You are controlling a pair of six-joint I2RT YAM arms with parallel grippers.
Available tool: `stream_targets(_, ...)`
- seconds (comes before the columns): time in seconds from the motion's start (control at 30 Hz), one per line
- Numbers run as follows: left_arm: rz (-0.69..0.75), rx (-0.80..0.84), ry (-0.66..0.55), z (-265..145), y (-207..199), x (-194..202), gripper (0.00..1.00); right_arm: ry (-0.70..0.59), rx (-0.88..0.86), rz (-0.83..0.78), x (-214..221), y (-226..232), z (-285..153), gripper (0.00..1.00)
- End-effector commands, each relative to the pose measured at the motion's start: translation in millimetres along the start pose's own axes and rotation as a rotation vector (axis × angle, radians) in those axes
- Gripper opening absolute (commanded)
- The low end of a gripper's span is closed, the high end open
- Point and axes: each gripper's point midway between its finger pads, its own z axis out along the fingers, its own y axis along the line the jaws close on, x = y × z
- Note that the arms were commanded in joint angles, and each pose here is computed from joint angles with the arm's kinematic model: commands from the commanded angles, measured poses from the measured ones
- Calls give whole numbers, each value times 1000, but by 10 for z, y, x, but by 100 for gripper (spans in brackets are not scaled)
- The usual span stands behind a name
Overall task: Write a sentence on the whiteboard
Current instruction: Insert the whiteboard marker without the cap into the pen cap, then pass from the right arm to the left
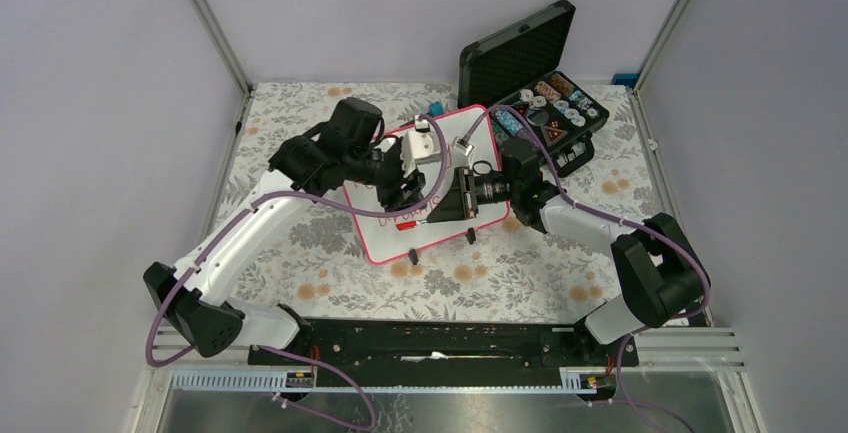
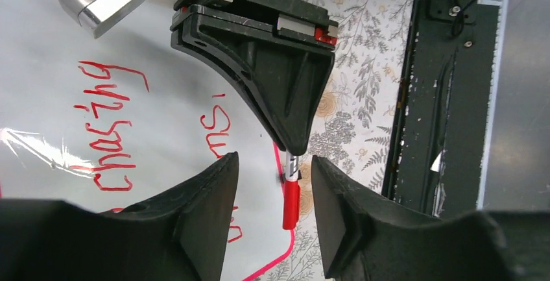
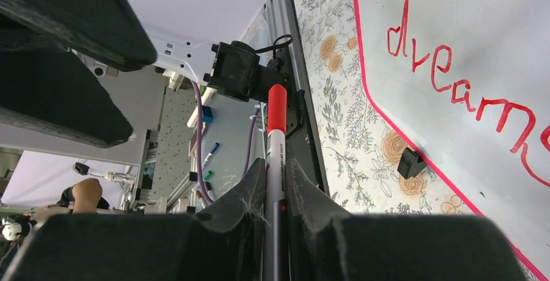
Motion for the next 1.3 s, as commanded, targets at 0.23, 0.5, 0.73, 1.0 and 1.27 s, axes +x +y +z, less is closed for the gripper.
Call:
stream_targets(0.23,-267,109,-361,-706,125,-196,54,-90,-80,-101,-400,419,-225,0)
stream_targets(0.5,-388,174,-468,-755,4,13,54,-114,-141,-150,-532,759,-322,0)
stream_targets(0.73,-457,239,-463,-683,-86,96,57,-115,-191,-148,-543,902,-346,0)
stream_targets(1.0,-469,271,-443,-545,-131,109,58,-111,-207,-137,-518,917,-343,0)
stream_targets(1.27,-461,312,-420,-420,-192,49,55,-95,-211,-128,-467,899,-293,0)
